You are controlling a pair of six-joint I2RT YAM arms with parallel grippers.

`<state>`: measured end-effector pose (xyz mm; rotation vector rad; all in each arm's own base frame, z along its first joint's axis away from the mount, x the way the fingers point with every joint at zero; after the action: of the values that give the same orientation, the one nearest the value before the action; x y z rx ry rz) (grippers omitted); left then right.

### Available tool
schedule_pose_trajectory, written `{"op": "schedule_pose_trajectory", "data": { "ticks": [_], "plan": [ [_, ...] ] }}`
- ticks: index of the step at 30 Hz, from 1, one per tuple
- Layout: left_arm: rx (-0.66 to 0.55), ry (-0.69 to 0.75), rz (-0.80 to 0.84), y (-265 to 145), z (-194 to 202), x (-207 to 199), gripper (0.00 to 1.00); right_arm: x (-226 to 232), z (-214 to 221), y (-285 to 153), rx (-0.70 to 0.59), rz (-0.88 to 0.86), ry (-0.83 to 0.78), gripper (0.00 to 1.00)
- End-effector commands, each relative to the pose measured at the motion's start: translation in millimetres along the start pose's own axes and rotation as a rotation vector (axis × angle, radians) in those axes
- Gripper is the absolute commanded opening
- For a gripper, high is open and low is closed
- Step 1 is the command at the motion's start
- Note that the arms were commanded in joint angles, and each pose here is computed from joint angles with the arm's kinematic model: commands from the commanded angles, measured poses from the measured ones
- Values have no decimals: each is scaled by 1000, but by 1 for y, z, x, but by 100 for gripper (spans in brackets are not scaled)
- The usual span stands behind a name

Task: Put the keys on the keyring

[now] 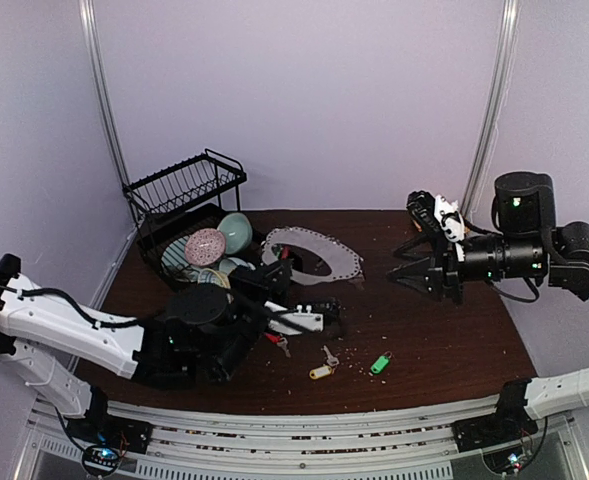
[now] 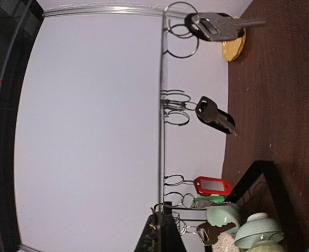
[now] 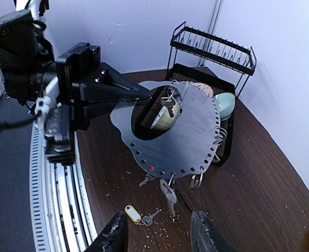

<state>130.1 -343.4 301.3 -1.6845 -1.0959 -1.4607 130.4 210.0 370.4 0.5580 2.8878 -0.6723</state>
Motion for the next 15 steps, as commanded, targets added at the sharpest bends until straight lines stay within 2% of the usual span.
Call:
{"op": "schedule_pose_trajectory", "data": {
  "ticks": [1, 8, 11, 15],
  "plan": [
    [1, -317, 317, -2, 1, 7, 0, -15, -9, -9, -81, 136, 46, 44],
    [99, -362, 703, -6, -8, -46, 0, -29, -5, -16, -97, 281, 99, 44],
    [187, -431, 837, -1, -5, -62, 0, -33, -6, -22, -110, 323, 111, 45],
    [252, -478, 886, 4, 5, -71, 0, -32, -2, -21, -106, 324, 121, 46]
  ]
}}
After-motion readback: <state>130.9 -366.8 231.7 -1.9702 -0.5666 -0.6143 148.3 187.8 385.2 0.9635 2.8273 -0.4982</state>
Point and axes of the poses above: each gripper's point midway between its finger pads, its own y axis out along the fingers, its own x axis along the line the jaws close on, z = x × y, the point moved 7 cm from there along -y, back along the fingers, and after that the axes turned 4 degrees about -y, right-handed, at the moved point
